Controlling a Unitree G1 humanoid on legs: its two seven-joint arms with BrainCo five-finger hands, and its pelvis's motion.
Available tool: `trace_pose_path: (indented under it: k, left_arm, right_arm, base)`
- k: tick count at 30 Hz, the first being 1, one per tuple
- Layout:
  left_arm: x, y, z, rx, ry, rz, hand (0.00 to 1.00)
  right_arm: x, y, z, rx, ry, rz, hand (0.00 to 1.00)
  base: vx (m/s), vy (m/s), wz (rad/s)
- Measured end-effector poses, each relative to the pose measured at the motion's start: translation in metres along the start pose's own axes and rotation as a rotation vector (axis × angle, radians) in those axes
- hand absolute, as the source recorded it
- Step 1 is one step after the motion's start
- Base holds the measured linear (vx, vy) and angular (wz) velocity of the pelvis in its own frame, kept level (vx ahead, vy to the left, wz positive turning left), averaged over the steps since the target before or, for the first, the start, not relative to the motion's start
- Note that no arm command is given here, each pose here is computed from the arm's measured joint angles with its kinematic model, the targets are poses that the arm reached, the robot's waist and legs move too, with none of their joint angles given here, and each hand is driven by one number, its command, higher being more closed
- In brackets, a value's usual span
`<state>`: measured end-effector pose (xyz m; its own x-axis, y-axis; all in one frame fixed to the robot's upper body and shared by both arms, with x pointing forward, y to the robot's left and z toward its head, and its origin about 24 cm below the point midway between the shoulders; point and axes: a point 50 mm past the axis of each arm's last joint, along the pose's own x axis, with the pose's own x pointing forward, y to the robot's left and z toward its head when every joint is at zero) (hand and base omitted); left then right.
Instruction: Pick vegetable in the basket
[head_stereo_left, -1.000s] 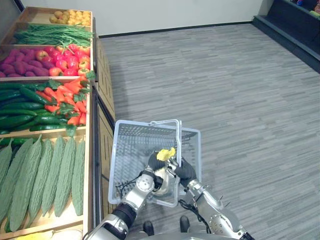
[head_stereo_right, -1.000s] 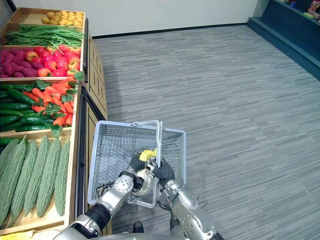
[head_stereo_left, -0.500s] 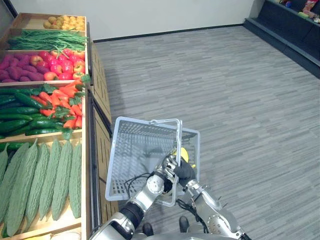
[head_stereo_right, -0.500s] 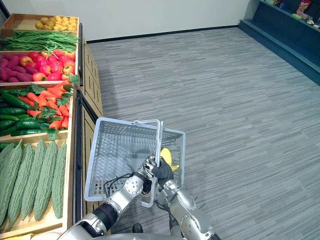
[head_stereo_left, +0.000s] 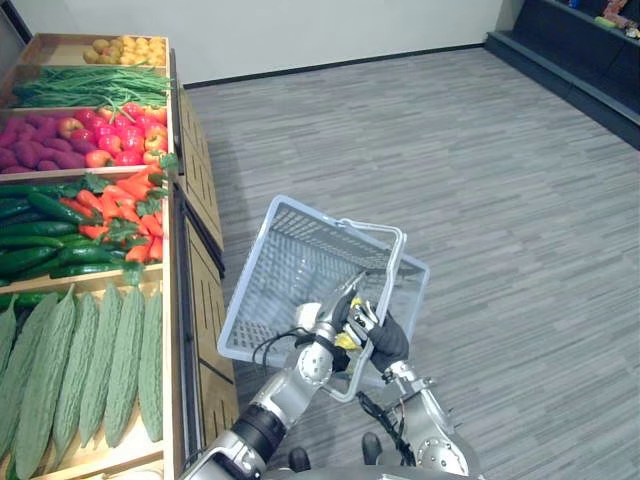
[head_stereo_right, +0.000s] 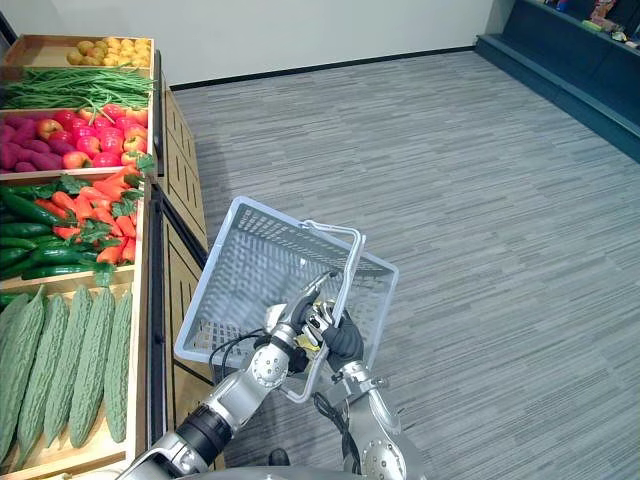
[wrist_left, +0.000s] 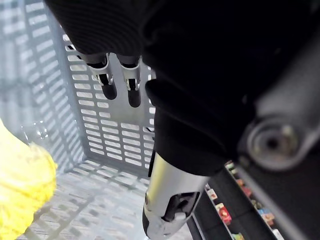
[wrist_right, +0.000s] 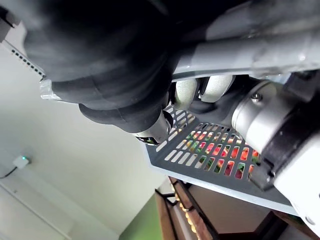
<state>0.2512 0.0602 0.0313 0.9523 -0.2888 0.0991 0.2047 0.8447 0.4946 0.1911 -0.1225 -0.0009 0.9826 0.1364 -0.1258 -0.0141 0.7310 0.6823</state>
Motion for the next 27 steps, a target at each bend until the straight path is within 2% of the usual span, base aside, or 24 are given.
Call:
trace_pose_path:
  k: [2, 5, 8, 11, 20, 27]
  left_arm:
    - [0.0, 0.013, 0.007, -0.021, -0.048, 0.041, 0.0]
    - [-0.004, 0.014, 0.011, -0.141, -0.048, 0.086, 0.0]
    - [-0.004, 0.043, 0.003, -0.211, -0.025, 0.208, 0.0]
    - [-0.007, 0.062, -0.008, -0.182, 0.006, 0.27, 0.0]
    - [-0.02, 0.066, 0.014, -0.253, -0.103, 0.312, 0.0]
    - [-0.058, 0.089, -0.005, -0.377, -0.033, 0.517, 0.0]
  right_arm:
    - [-0.003, -0.018, 0.01, -0.037, -0.022, -0.066, 1.0]
    - [-0.002, -0.02, 0.013, -0.024, -0.055, -0.094, 1.0]
    - [-0.012, -0.042, 0.019, -0.026, -0.078, -0.207, 1.0]
    - [-0.021, -0.058, 0.024, -0.052, -0.077, -0.279, 1.0]
    - [-0.047, -0.099, 0.008, -0.263, 0.056, -0.461, 1.0]
    - [-0.058, -0.117, 0.003, -0.383, 0.121, -0.577, 1.0]
  base:
    - [0.0, 0.0, -0.03]
    - [0.0, 0.0, -0.06]
    - [0.0, 0.0, 0.03]
    - [0.0, 0.0, 0.02]
    - [0.0, 0.0, 0.0]
    - [0.0, -0.006, 0.03]
